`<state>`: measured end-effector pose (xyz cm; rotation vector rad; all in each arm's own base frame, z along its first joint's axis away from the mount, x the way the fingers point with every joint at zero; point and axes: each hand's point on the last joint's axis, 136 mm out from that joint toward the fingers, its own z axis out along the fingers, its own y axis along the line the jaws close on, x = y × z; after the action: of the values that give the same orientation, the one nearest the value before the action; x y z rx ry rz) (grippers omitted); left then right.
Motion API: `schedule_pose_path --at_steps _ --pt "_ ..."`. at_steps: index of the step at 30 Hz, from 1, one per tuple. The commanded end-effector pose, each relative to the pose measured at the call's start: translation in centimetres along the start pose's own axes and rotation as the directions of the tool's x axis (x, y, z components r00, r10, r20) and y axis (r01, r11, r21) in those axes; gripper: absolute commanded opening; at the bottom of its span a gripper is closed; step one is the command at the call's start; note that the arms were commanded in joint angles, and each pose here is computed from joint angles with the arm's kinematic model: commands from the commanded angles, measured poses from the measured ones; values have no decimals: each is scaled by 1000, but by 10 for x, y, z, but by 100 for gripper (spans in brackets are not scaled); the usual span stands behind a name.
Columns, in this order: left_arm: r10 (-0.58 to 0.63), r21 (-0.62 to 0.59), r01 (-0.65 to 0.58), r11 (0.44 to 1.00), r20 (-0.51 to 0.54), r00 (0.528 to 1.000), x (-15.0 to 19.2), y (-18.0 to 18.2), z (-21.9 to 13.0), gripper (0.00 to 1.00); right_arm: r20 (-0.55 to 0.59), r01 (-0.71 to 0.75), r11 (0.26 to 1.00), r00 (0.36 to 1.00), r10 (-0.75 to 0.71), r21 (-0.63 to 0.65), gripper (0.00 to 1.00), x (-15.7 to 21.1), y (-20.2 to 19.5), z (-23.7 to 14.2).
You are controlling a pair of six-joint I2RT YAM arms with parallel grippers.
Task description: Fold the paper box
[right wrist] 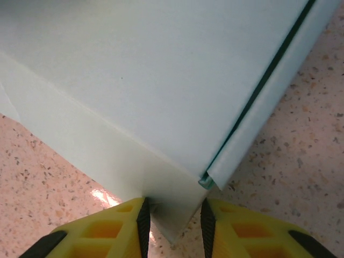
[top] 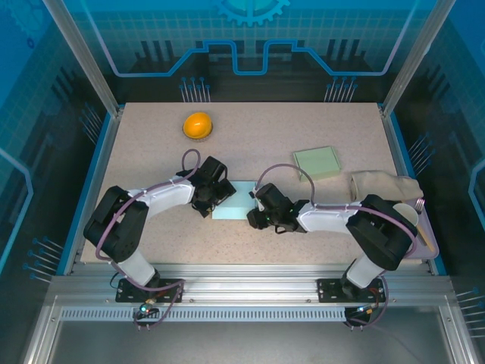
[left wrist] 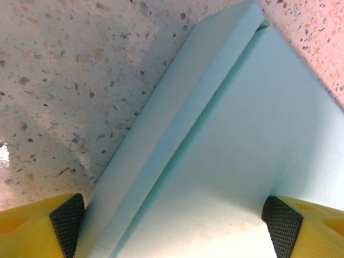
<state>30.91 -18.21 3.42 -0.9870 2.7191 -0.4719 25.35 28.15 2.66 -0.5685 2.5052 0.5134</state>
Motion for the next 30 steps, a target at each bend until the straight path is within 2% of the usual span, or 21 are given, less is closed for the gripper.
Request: schedule_pose_path --at_steps 1,10,17,22,30 --pt "-16 -194 10 981 -28 999 9 53 20 89 12 108 993 994 -109 36 33 13 -11 11" --pt "-16 -194 7 981 -47 999 13 54 24 87 143 230 969 960 -242 95 34 12 -14 24" --pt "-11 -211 -5 978 -74 997 21 66 29 87 181 227 953 947 -264 201 36 -2 -28 32" --pt "-11 -215 -8 977 -90 996 28 74 30 87 202 137 965 962 -184 225 42 -14 -42 32" --pt "26 -209 -50 977 -115 993 39 72 27 87 193 29 993 980 -51 118 43 -33 -61 28"
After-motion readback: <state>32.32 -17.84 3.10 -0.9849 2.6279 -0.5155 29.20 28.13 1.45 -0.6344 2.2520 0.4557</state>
